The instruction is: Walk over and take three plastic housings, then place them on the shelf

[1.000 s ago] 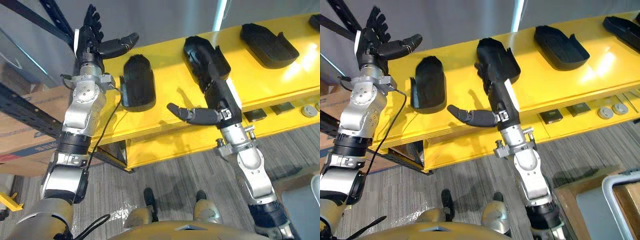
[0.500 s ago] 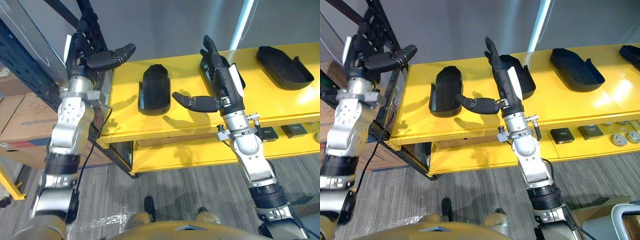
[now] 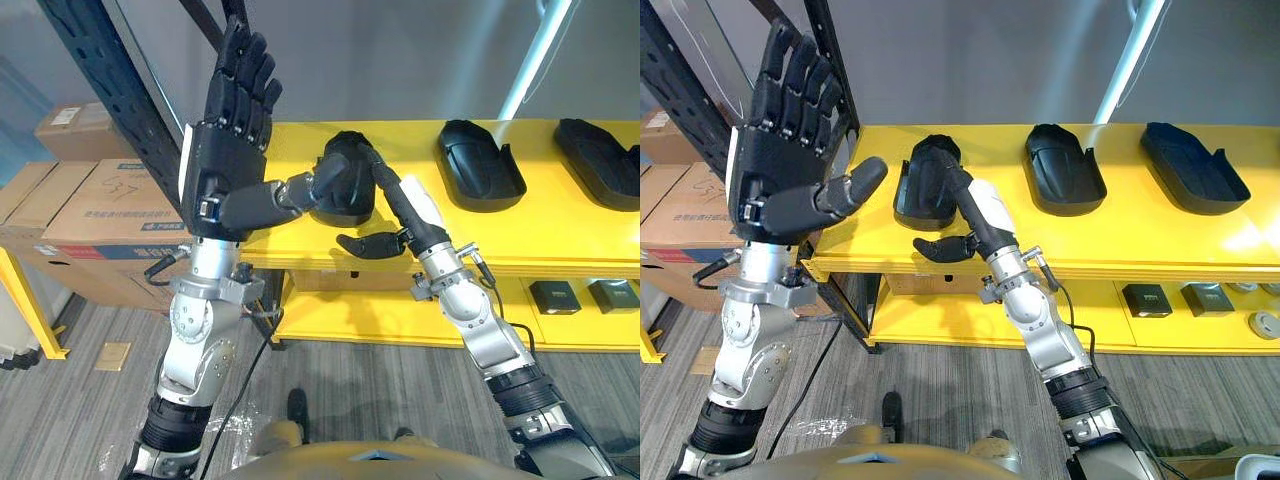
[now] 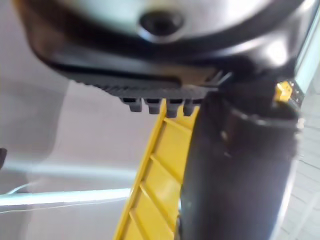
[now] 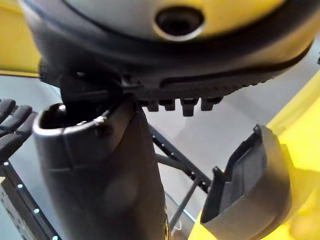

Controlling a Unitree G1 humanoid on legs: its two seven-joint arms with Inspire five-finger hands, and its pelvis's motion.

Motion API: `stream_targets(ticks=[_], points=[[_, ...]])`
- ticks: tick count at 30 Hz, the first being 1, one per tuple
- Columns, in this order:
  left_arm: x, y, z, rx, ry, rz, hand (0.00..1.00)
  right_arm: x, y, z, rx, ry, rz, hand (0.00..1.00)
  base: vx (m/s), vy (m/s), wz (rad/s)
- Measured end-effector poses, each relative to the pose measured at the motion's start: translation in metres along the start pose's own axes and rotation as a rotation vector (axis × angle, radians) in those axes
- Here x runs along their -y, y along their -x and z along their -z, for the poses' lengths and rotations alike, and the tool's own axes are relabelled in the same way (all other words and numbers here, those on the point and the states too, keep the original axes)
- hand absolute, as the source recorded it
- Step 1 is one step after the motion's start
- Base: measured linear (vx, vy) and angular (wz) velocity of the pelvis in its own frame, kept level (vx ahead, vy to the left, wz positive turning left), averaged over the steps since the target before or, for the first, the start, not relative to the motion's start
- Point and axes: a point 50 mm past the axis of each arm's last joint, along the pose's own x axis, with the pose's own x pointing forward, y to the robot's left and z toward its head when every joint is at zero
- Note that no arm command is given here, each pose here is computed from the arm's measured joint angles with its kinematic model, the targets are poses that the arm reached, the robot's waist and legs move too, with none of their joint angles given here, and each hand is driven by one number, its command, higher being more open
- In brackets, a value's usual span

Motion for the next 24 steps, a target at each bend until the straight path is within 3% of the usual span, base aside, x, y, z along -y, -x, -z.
stream_targets(ticks=[11, 24], points=[[-0.008, 0.035, -0.008, -0.020, -0.003, -0.058, 1.00, -0.015, 0.012, 0.039, -0.138, 0.221, 0.065, 1.00, 0.03, -0.007, 0.10], [-0.032, 0.062, -0.022, -0.039, -0.022, -0.188, 1.00, 0.020, -0.007, 0.060, -0.215, 0.368, 0.270, 1.00, -0.01, -0.019, 0.11]])
